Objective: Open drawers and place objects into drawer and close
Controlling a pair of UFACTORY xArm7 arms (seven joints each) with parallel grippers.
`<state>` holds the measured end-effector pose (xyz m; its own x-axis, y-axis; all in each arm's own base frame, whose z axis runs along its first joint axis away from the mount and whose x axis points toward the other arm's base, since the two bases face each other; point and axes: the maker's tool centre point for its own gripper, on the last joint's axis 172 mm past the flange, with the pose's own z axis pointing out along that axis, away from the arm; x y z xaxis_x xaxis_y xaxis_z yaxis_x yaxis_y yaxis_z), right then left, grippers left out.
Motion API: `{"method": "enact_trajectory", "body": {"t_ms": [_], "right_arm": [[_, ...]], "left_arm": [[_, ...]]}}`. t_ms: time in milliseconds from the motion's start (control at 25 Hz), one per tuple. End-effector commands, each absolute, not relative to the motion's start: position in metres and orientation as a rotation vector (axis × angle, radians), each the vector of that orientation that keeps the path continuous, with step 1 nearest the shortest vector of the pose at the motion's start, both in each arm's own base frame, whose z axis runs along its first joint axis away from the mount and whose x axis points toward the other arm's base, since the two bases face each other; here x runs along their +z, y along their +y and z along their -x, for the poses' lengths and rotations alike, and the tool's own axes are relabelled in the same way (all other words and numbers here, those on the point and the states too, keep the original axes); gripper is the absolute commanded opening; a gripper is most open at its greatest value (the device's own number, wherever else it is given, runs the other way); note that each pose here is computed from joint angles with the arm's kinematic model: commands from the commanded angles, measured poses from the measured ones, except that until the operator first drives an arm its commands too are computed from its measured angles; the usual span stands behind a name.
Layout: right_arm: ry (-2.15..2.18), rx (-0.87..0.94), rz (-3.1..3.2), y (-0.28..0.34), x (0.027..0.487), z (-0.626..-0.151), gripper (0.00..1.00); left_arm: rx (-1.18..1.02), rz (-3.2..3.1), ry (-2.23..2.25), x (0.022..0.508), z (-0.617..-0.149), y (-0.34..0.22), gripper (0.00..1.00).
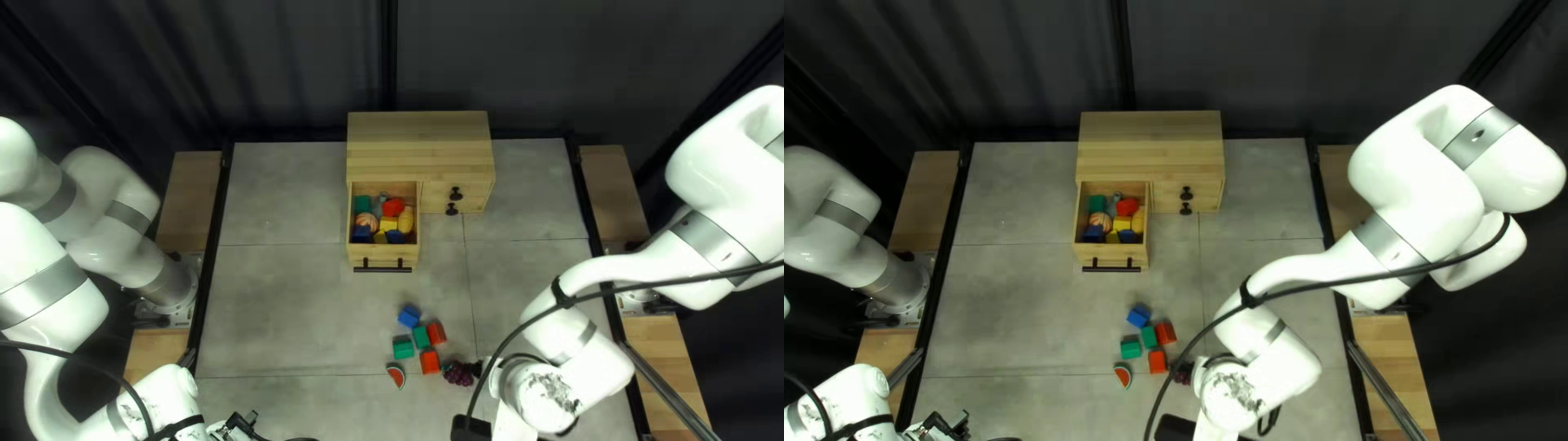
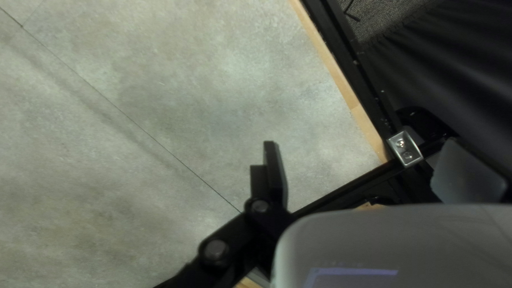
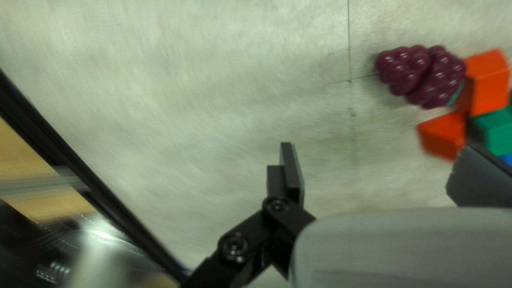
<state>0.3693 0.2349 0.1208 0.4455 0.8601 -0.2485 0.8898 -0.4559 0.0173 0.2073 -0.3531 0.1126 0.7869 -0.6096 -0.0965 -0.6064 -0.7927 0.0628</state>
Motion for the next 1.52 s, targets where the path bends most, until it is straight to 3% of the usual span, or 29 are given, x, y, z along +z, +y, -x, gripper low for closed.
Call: {"method": "enact_trajectory", "body": {"t_ms": [40, 360, 640, 920, 1160, 1520], "right_arm": [[1.549, -0.308, -2.546, 0.235, 0.121, -0.369, 1.00], [1.535, -0.349, -2.548, 0.208, 0.130, -0.383, 1.00], [0.703, -0.301, -2.858, 0.144, 0.152, -0.387, 1.00], [0.142, -0.205, -2.971, 0.156, 0.130, -0.394, 1.00], [-0.016, 0.021, -3.045, 0.181, 0.086, -0.405, 1.00], [-0.119, 0.100, -3.055, 0.175, 0.068, -0.405, 1.00]], "left_arm": [[-0.174, -2.943, -1.001, 0.113, -0.207, -0.353, 1.00], [-0.174, -2.943, -1.001, 0.113, -0.207, -0.353, 1.00], [-0.174, -2.943, -1.001, 0.113, -0.207, -0.353, 1.00], [-0.174, -2.943, -1.001, 0.113, -0.207, -0.353, 1.00], [-0.174, -2.943, -1.001, 0.113, -0.207, -0.353, 1.00], [-0.174, -2.943, -1.001, 0.113, -0.207, -0.353, 1.00]]}}
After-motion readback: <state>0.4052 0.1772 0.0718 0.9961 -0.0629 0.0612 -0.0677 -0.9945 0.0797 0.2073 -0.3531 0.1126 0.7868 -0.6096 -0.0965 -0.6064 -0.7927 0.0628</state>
